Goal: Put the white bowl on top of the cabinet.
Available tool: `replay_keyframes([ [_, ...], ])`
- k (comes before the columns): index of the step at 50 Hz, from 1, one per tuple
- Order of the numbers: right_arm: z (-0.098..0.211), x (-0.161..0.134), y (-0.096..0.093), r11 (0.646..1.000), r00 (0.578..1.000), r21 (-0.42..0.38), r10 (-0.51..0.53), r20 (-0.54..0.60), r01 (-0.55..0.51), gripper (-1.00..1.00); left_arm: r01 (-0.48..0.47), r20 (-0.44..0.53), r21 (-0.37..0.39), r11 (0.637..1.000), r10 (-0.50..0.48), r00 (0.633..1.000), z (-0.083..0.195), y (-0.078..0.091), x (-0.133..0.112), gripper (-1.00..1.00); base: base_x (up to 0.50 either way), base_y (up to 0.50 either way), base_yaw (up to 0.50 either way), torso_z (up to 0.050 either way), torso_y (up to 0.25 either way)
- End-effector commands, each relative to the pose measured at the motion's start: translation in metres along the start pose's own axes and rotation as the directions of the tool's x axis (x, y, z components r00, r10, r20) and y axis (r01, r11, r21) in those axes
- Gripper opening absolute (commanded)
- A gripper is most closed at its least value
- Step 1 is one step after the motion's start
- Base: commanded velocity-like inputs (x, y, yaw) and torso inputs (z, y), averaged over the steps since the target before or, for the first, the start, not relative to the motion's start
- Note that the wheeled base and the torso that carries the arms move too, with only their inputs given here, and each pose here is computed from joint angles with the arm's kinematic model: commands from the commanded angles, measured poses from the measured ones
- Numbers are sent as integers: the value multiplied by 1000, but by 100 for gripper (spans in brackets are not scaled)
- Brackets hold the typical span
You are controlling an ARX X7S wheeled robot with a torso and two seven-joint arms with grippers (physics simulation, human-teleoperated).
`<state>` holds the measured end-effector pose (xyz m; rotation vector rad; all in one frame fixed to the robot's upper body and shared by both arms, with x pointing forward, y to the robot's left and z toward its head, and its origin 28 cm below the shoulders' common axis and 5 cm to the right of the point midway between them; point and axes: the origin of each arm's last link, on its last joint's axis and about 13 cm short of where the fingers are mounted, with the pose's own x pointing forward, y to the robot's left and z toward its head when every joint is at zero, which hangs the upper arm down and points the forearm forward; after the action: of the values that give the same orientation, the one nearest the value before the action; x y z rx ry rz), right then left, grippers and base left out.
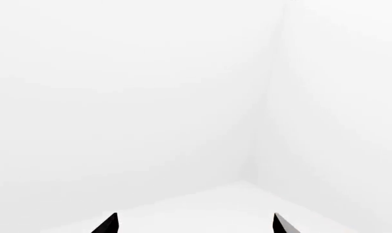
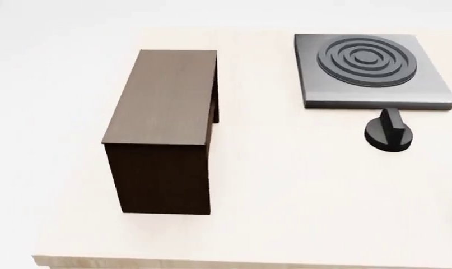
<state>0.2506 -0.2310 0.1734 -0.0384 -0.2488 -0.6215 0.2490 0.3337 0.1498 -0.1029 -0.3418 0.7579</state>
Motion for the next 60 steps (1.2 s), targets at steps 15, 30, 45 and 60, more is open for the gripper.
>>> replay_keyframes([
  [15, 1, -1, 1, 1000, 1000, 22, 18, -2, -18, 100, -1, -3, 4, 1000, 1, 1000, -1, 0, 0, 100, 108, 0, 0, 0, 0],
  [30, 0, 0, 0, 1000, 1000, 14, 13, -6, -13, 100, 1, -4, -3, 1000, -1, 1000, 0, 0, 0, 100, 498, 0, 0, 0, 0],
  [45, -1, 0, 1, 1000, 1000, 19, 10, -9, -10, 100, 1, -1, 5, 1000, -1, 1000, -1, 0, 0, 100, 302, 0, 0, 0, 0],
  [60, -4, 2, 1, 1000, 1000, 3, -17, -16, 17, 100, -1, 0, 5, 1000, 1, 1000, -2, 0, 0, 100, 349, 0, 0, 0, 1],
])
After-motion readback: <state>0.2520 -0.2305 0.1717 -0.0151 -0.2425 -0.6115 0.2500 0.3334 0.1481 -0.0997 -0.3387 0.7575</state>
